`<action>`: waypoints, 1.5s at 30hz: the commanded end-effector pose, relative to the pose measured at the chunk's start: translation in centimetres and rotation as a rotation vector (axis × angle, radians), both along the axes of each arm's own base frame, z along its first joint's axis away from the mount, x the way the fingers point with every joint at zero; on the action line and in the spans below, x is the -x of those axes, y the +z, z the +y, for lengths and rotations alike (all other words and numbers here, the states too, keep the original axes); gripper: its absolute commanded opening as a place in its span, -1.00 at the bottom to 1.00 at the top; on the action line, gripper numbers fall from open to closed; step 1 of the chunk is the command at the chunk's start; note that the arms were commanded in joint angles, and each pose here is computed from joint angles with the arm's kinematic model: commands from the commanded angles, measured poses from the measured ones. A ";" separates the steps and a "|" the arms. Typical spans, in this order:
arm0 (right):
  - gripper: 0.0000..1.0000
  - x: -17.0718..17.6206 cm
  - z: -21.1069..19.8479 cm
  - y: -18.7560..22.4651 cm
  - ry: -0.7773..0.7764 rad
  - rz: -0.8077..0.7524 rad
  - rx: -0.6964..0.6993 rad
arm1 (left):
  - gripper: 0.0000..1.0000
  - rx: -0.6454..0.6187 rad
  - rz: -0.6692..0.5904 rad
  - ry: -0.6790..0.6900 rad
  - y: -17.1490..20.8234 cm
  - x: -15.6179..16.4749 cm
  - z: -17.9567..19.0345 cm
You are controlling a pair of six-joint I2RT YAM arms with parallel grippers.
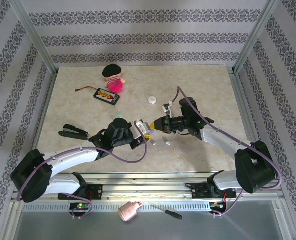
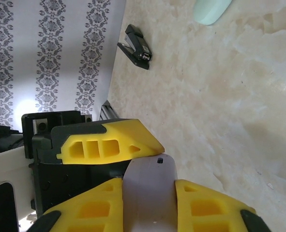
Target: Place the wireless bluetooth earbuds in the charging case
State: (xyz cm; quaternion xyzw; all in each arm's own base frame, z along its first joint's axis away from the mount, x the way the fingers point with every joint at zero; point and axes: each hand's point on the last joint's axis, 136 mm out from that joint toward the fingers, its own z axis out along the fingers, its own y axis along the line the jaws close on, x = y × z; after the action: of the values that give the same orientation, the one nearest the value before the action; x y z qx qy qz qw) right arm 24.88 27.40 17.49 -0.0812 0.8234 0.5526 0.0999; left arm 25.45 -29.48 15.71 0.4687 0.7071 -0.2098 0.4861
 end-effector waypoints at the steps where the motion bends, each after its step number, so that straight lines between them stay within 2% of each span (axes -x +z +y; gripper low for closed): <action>1: -0.67 0.3 0.1 0.2 0.009 0.052 -0.030 | -0.24 0.079 -0.074 0.012 2.3 -0.8 -1.0; 5: -0.67 -0.4 -0.8 0.9 -0.032 0.061 -0.050 | 0.38 0.146 -0.073 0.023 3.1 -1.0 -1.2; 8: -0.66 -0.9 -1.5 2.0 -0.061 0.071 -0.089 | 0.62 0.244 -0.059 -0.023 4.7 -0.5 -1.5; 11: -0.66 -1.5 -2.1 3.5 -0.090 0.095 -0.151 | 0.75 0.384 -0.101 -0.050 6.9 -0.1 -1.1; 16: -0.65 -2.7 -3.1 6.7 -0.142 0.131 -0.294 | 0.84 0.520 -0.164 -0.051 9.3 -0.8 0.1; 20: -0.66 -2.8 -3.5 8.7 -0.161 0.136 -0.351 | 0.84 0.625 -0.205 -0.076 11.1 -1.8 0.8; 23: -0.67 -2.8 -3.8 10.3 -0.197 0.138 -0.387 | 0.82 0.724 -0.252 -0.174 13.0 -1.4 1.1; 31: -0.68 -1.7 -3.3 13.4 -0.172 0.117 -0.437 | 0.64 0.713 -0.291 -0.276 14.1 -1.8 -0.1; 41: -0.69 -1.5 -2.2 15.1 -0.160 0.105 -0.534 | 0.34 0.718 -0.311 -0.325 15.2 -2.0 -1.0; 45: -0.69 -1.7 -2.0 14.5 -0.162 0.124 -0.546 | 0.22 0.719 -0.321 -0.339 15.5 -1.7 -1.1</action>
State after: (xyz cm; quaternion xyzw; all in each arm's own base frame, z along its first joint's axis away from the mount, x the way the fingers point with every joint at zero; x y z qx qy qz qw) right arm 26.70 25.26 31.31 0.0559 0.6701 0.7333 0.1008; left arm 27.98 -30.48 29.08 0.3950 0.4588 -0.4393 0.6637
